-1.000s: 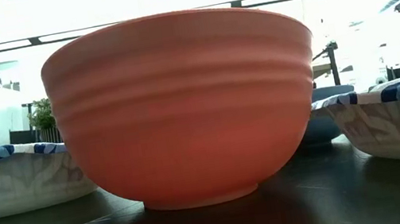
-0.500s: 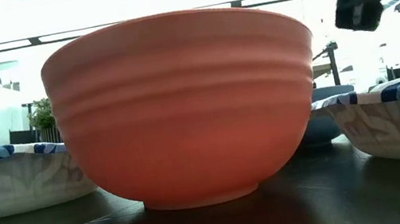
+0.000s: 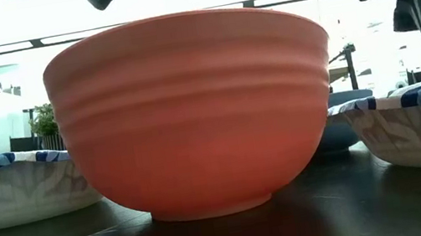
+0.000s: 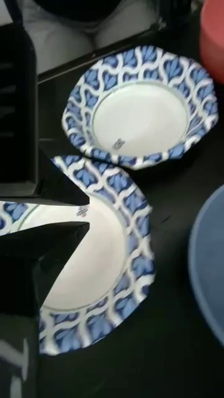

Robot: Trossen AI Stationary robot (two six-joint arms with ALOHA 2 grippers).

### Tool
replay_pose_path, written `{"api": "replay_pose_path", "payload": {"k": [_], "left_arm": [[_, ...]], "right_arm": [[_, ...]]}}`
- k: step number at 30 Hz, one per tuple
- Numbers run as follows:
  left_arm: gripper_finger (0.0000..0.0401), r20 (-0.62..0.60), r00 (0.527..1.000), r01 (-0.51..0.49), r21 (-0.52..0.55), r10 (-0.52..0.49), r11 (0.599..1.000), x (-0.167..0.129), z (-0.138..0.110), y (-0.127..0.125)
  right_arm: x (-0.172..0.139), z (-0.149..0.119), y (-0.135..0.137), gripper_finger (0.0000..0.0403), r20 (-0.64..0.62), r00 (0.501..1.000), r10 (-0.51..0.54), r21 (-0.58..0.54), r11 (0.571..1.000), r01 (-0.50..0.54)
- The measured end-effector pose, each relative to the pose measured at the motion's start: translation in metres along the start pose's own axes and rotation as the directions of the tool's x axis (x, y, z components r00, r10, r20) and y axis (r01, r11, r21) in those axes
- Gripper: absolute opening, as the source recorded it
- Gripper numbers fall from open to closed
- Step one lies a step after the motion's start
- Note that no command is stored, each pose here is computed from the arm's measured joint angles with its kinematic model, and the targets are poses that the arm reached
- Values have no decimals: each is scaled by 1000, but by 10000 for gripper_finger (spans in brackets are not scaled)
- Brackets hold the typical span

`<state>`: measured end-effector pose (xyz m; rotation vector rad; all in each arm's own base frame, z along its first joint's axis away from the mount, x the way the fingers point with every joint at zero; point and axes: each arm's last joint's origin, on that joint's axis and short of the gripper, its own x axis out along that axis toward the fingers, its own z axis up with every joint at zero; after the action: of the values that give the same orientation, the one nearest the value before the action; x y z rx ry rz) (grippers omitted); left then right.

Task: Place and stack bowls onto a shelf
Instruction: Put the right white and blue paper plate on the shelf

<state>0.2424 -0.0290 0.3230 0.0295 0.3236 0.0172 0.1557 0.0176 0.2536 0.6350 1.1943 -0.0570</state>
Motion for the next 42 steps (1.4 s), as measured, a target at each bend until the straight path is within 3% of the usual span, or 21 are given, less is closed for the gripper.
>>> {"api": "replay_pose_path", "payload": {"k": [4, 7, 11, 15, 17, 21, 25, 29, 34, 42], "left_arm": [[72, 4, 1000, 0, 8, 0, 1000, 0, 0, 0], [72, -1, 1000, 0, 22, 0, 1000, 2, -1, 0], [72, -3, 1000, 0, 30, 0, 1000, 2, -1, 0], [72, -4, 1000, 0, 34, 0, 999, 2, -1, 0], [72, -4, 1000, 0, 36, 0, 999, 2, -1, 0], [72, -4, 1000, 0, 50, 0, 999, 2, -1, 0], [72, -5, 1000, 0, 61, 0, 998, 2, -1, 0], [72, -6, 1000, 0, 61, 0, 998, 2, -1, 0], [72, -6, 1000, 0, 81, 0, 997, 2, -1, 0], [72, -6, 1000, 0, 85, 0, 996, 3, -1, 0]], "right_arm": [[2, 4, 2, 43, 31, 999, 11, -28, 1000, -10], [3, 6, 1, 43, 53, 998, -34, -66, 997, 37], [9, 4, 0, 52, -35, 998, -45, -156, 987, 39], [21, 6, -2, 97, -127, 988, -87, -197, 978, 61], [29, 9, -5, 129, -145, 976, -163, -231, 965, 126], [46, 16, -10, 188, -174, 938, -298, -339, 913, 227], [56, 19, -15, 211, -195, 890, -411, -423, 854, 302], [65, 22, -18, 212, -197, 856, -478, -454, 818, 352], [75, 23, -21, 195, -220, 834, -507, -461, 807, 369], [84, 24, -23, 123, -244, 820, -518, -452, 809, 376]]}}
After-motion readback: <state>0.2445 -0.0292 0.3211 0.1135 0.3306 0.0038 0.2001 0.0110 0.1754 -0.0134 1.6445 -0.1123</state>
